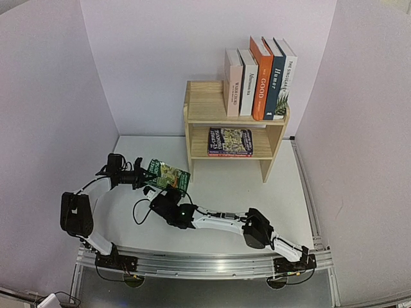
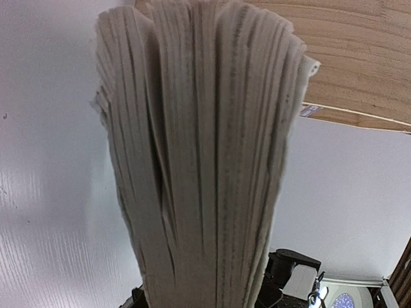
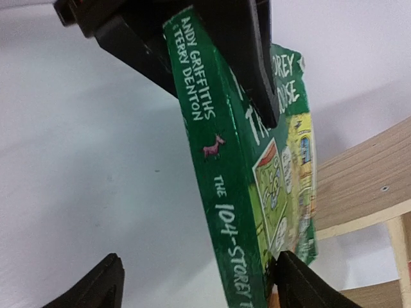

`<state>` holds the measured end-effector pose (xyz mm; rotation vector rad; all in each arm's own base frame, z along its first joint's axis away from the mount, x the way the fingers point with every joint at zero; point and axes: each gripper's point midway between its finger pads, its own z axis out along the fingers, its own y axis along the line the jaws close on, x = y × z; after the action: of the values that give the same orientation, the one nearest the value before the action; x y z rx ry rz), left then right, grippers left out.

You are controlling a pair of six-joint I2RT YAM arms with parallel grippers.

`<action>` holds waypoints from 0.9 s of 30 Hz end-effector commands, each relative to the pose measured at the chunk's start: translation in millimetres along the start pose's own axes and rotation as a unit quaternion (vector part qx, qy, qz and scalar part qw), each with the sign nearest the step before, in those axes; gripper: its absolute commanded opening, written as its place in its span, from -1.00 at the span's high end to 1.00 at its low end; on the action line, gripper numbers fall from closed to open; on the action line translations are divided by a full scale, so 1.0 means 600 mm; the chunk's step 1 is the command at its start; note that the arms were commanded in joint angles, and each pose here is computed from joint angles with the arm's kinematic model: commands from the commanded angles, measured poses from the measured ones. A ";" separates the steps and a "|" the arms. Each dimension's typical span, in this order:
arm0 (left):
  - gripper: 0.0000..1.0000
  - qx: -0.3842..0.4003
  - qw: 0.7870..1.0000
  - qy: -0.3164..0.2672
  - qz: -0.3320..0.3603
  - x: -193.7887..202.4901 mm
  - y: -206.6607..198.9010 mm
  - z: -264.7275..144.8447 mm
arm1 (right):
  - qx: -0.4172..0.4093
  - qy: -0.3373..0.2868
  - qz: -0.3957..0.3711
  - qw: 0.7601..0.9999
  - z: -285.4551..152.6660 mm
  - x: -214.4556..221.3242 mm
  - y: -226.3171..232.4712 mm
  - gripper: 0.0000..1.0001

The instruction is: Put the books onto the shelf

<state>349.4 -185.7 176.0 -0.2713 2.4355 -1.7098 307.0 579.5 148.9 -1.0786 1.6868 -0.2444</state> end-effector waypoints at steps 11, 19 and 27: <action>0.72 0.068 0.996 0.017 0.054 0.007 -0.074 -0.012 | 0.148 -0.005 -0.091 0.985 0.026 -0.030 -0.099 1.00; -0.99 -0.016 0.989 -0.035 0.146 -0.035 -0.069 -0.052 | -0.091 -0.006 -0.011 0.996 -0.077 -0.011 -0.117 1.00; -0.99 -0.076 0.978 -0.083 0.175 -0.069 -0.052 -0.118 | -0.209 0.052 -0.009 0.976 -0.223 0.041 -0.211 1.00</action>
<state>378.5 -137.1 217.9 -0.0898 2.3377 -1.4513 292.8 486.8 185.7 -1.4273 1.8266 -0.1239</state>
